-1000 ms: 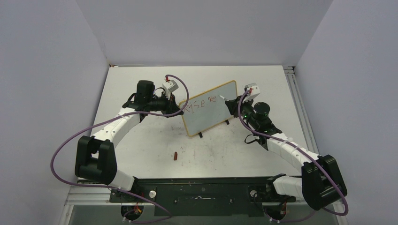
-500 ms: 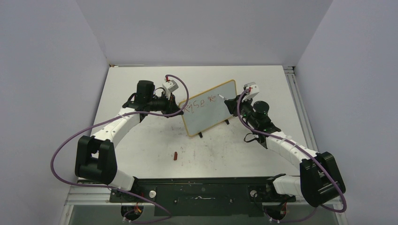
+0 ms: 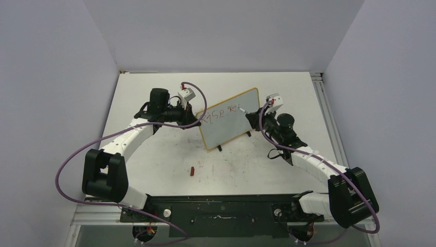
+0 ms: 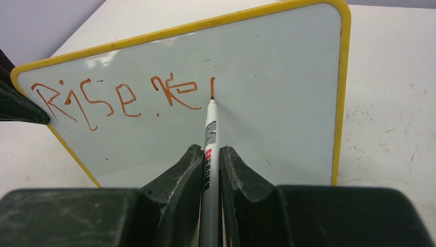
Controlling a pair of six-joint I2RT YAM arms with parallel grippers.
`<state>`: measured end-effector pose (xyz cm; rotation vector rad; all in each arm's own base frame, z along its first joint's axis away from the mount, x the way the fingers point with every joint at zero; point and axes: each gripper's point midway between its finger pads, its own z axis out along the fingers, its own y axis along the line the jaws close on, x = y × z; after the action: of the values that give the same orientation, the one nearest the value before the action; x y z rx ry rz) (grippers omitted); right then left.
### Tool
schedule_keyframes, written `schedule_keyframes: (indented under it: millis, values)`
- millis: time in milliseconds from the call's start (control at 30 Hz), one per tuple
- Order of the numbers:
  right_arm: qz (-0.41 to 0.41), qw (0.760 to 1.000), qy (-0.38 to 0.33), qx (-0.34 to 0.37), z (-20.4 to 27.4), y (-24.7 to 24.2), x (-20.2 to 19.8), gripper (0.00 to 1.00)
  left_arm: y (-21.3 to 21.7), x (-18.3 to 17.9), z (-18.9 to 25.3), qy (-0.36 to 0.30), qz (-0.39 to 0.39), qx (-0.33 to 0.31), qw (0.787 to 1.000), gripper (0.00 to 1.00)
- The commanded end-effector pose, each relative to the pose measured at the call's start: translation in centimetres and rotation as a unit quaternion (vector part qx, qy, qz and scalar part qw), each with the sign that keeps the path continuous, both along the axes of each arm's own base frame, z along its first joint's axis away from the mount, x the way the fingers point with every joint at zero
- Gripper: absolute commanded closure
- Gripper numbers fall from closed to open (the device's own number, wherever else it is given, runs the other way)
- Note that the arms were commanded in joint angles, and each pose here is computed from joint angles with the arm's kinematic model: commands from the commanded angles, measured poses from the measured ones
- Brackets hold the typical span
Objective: Write a sentence on the whiteboard
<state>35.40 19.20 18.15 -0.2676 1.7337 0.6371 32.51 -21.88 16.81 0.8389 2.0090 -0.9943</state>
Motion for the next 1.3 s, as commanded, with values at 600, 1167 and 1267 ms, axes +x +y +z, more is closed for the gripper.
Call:
schedule_keyframes:
  millis: [600,1167,1267]
  values:
    - [-0.038,0.997,-0.067,0.028,5.7,-0.7,1.5,0.95,-0.2,0.0,0.4,-0.014,-0.011,0.011,1.000,1.00]
    - [-0.047,0.998,-0.036,0.017,2.7,-1.3,0.9,0.95,-0.2,0.0,0.4,-0.014,-0.011,0.010,1.000,1.00]
    - [-0.050,0.998,-0.025,0.013,1.6,-1.5,0.5,0.95,-0.2,0.0,0.5,-0.015,-0.011,0.010,1.000,1.00]
